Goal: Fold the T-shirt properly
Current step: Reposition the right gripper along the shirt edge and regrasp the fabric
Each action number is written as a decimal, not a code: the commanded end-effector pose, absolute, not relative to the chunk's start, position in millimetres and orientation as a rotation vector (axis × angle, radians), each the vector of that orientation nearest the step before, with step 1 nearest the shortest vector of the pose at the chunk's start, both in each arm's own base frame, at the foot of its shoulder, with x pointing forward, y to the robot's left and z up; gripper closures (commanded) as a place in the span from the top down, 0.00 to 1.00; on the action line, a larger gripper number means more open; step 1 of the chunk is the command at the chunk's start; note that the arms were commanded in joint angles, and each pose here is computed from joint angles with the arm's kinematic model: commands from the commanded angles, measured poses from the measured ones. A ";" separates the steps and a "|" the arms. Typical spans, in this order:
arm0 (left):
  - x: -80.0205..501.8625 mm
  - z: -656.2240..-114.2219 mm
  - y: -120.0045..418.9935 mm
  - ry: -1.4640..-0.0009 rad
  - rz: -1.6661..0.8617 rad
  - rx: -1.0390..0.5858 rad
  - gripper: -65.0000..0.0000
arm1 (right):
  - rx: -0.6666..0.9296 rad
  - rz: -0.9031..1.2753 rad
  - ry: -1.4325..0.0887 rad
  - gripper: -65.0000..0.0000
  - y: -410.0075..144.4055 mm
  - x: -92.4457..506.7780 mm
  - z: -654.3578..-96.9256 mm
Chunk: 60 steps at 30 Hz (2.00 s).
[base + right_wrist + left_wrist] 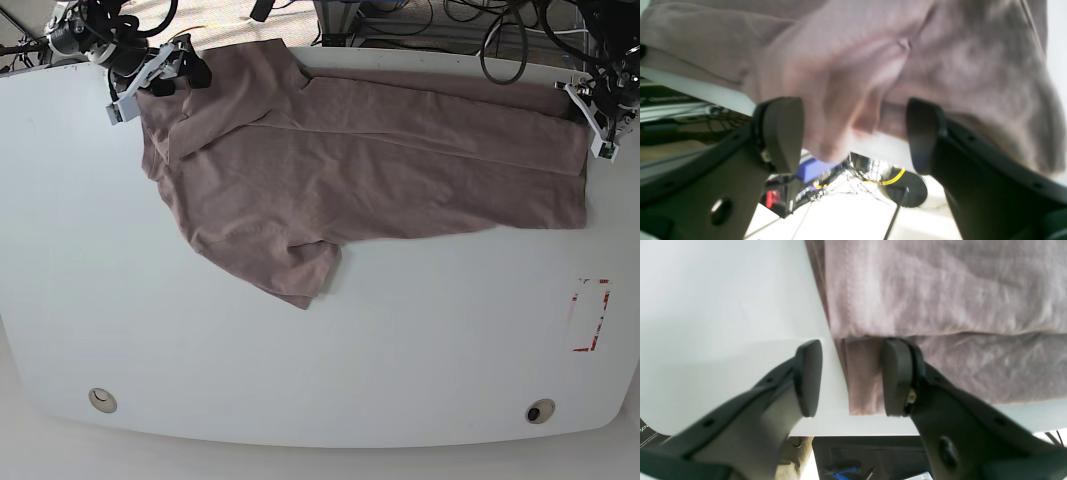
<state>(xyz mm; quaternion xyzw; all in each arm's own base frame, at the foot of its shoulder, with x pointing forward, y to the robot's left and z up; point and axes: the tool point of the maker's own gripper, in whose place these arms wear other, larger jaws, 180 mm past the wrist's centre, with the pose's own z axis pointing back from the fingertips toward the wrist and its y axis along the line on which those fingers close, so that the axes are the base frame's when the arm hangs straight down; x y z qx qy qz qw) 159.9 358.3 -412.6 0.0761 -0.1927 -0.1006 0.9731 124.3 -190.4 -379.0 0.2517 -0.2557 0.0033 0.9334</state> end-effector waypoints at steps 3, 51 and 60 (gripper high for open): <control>161.0 -406.2 365.0 -0.385 -0.215 0.178 0.42 | 0.445 0.019 -0.476 0.66 -199.9 115.4 -387.0; 159.0 -409.1 364.2 -0.376 -0.215 0.174 0.42 | 0.753 0.104 -0.755 0.01 -138.8 181.0 -325.9; 157.7 -409.2 365.3 -0.371 -0.216 0.175 0.42 | 0.701 0.160 -0.810 0.01 -145.5 209.4 -315.1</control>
